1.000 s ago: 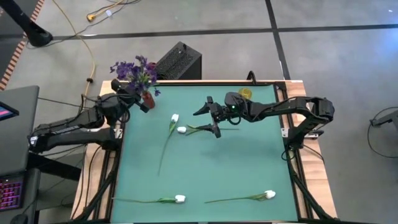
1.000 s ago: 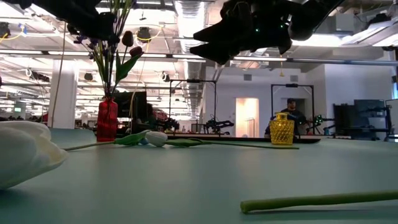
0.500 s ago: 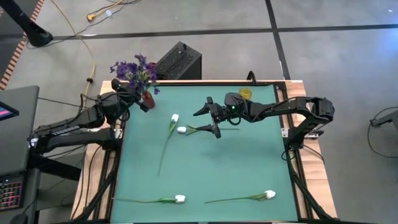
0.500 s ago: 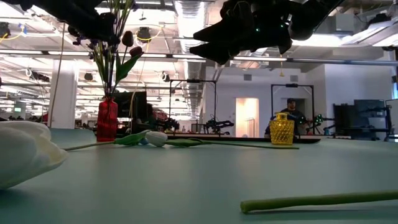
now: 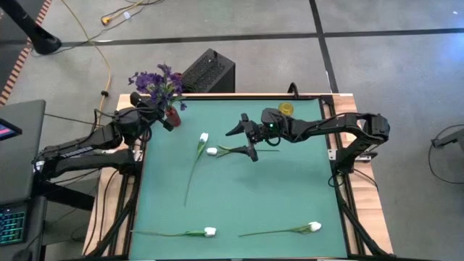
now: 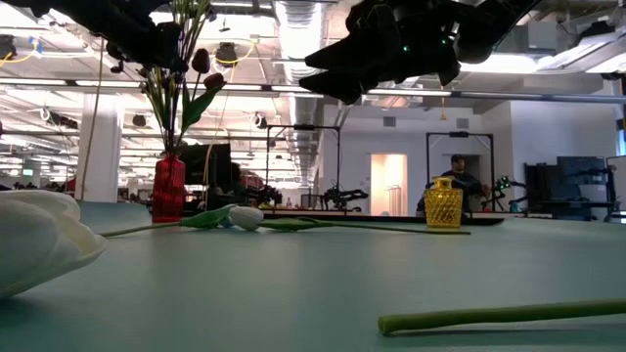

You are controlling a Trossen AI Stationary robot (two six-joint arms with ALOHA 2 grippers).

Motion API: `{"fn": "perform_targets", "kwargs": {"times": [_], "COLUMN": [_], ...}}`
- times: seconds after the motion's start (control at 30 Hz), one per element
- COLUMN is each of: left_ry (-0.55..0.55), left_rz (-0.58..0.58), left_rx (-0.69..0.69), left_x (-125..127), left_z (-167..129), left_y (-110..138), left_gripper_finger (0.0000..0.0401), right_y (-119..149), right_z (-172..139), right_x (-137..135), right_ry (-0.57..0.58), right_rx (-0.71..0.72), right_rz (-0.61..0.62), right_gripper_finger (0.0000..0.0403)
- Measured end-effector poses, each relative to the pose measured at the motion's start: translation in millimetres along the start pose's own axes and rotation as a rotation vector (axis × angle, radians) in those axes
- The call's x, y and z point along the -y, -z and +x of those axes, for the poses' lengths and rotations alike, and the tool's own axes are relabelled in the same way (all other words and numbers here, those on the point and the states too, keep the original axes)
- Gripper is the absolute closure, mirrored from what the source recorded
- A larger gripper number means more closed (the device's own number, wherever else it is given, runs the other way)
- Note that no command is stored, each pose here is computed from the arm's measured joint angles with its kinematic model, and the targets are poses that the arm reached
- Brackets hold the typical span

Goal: Sort flowers into vase by color
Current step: Put the violet flowers into the red vase

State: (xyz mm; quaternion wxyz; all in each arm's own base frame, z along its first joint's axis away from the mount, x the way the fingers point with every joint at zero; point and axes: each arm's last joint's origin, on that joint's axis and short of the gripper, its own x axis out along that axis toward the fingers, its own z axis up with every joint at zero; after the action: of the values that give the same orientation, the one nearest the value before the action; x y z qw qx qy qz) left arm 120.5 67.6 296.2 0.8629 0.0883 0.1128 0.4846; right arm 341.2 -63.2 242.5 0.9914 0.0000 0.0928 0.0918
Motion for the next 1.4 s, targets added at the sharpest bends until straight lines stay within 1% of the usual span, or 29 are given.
{"fn": "perform_targets", "kwargs": {"times": [0.33,0.6,0.87,1.23,1.4], "left_ry": [-0.002,0.018,0.009,-0.010,-0.023], "left_rz": [0.019,0.037,0.046,-0.012,-0.021], "left_rx": [0.008,-0.004,-0.029,-0.043,-0.076], "left_x": [0,2,5,-1,-3], "left_z": [0,2,7,11,12], "left_y": [-1,0,3,4,8], "left_gripper_finger": [0.0401,0.0401,0.0401,0.0401,0.0401], "right_y": [0,0,0,0,0], "right_z": [3,3,3,5,5], "right_x": [-9,-8,-8,-13,-13], "right_ry": [-0.026,-0.025,-0.026,-0.039,-0.039], "right_rx": [-0.003,-0.003,-0.003,-0.005,-0.005], "right_rz": [-0.008,-0.007,-0.003,-0.006,-0.008], "right_gripper_finger": [0.0062,0.0062,0.0062,0.0062,0.0062]}}
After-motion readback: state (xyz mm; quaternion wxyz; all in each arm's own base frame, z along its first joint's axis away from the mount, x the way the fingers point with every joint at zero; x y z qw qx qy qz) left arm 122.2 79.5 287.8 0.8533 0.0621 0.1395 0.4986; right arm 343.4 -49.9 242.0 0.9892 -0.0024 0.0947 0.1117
